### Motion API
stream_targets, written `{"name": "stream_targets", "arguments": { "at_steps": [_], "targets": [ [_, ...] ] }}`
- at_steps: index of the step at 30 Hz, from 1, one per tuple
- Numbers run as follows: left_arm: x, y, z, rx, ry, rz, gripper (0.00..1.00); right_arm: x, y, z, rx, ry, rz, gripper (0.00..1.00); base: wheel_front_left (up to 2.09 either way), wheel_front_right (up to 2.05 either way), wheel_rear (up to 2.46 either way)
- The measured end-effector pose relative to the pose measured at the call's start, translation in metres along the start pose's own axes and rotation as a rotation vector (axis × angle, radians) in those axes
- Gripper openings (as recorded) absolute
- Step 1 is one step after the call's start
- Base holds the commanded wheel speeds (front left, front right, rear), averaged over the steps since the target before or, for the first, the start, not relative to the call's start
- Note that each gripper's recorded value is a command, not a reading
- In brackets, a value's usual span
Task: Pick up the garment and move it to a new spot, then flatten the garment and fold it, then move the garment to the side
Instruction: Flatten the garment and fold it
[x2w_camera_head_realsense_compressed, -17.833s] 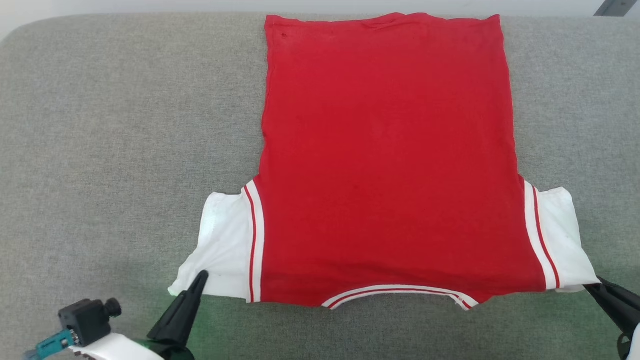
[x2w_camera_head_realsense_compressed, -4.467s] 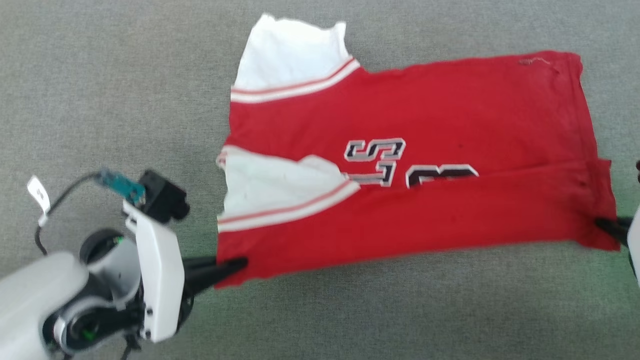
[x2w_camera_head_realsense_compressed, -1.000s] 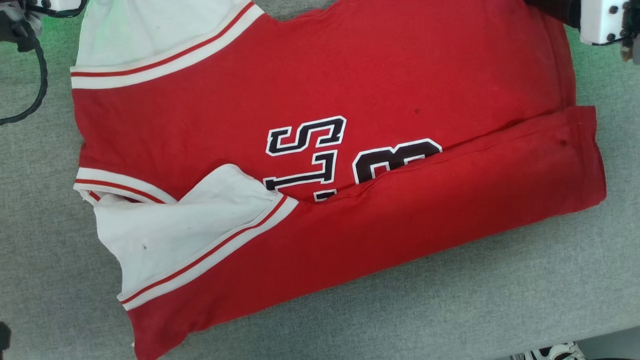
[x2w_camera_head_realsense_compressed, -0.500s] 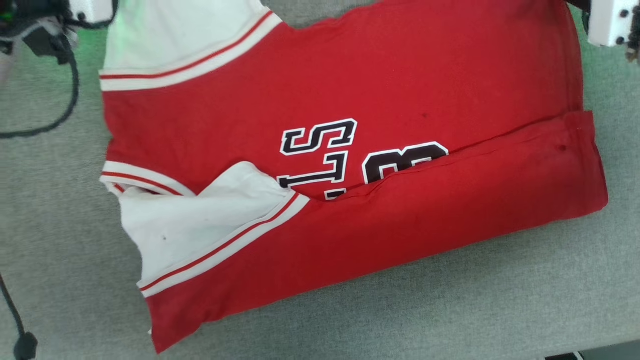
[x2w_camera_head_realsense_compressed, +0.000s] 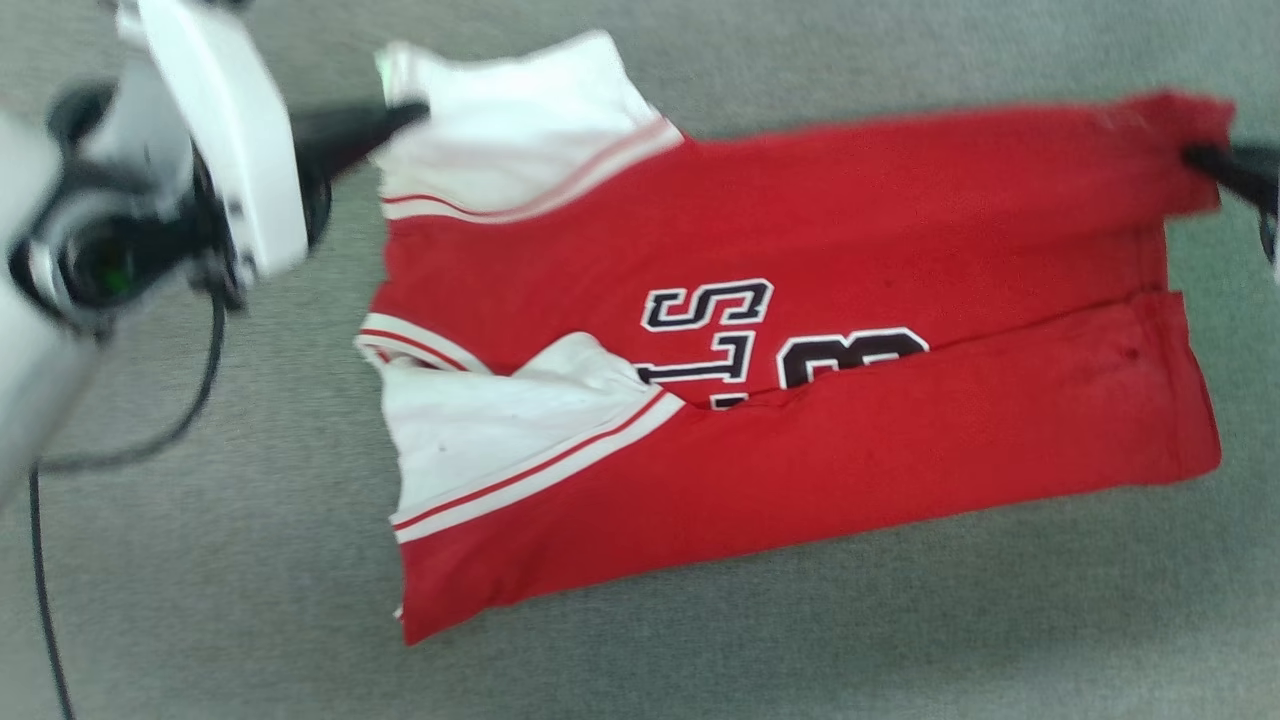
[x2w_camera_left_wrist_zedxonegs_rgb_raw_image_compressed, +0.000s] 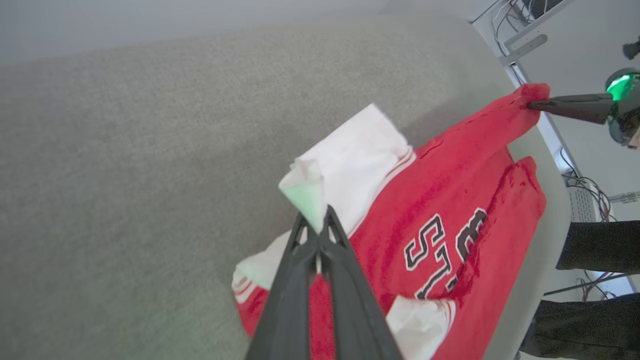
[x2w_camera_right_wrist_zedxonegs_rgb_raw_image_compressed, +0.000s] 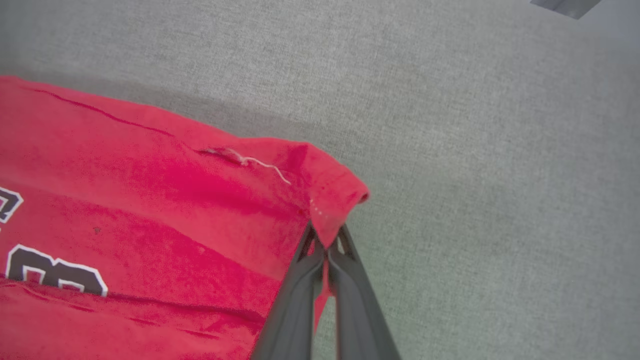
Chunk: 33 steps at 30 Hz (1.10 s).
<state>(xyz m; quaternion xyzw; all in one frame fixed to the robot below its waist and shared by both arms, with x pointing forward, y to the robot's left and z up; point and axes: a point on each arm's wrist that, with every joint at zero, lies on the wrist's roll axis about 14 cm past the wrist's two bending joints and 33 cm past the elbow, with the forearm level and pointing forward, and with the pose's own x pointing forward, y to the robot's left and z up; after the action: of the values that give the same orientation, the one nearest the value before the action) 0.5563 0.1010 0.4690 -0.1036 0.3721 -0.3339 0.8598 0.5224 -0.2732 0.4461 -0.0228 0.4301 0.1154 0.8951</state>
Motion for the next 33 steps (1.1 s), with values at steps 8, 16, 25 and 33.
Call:
{"name": "stream_targets", "arguments": {
  "at_steps": [8,16,25,33],
  "targets": [
    [-0.052,-0.023,-0.052,-0.044,-0.119,-0.03,0.0,-0.017,0.015,-0.035,0.018,-0.01,0.057,0.0,0.0,0.0,0.0],
    [-0.065,-0.028,-0.13,-0.147,-0.108,-0.017,0.0,-0.017,0.011,-0.074,0.05,0.019,0.054,0.0,0.0,0.0,0.0],
    [-0.049,-0.028,-0.173,-0.23,-0.066,0.006,0.0,-0.006,0.01,-0.085,0.074,0.016,0.044,0.0,0.0,0.0,0.0],
    [-0.046,-0.025,-0.171,-0.238,-0.121,0.03,1.0,-0.014,0.008,-0.082,0.087,-0.028,0.027,1.0,0.0,0.0,0.0]
  ]
}}
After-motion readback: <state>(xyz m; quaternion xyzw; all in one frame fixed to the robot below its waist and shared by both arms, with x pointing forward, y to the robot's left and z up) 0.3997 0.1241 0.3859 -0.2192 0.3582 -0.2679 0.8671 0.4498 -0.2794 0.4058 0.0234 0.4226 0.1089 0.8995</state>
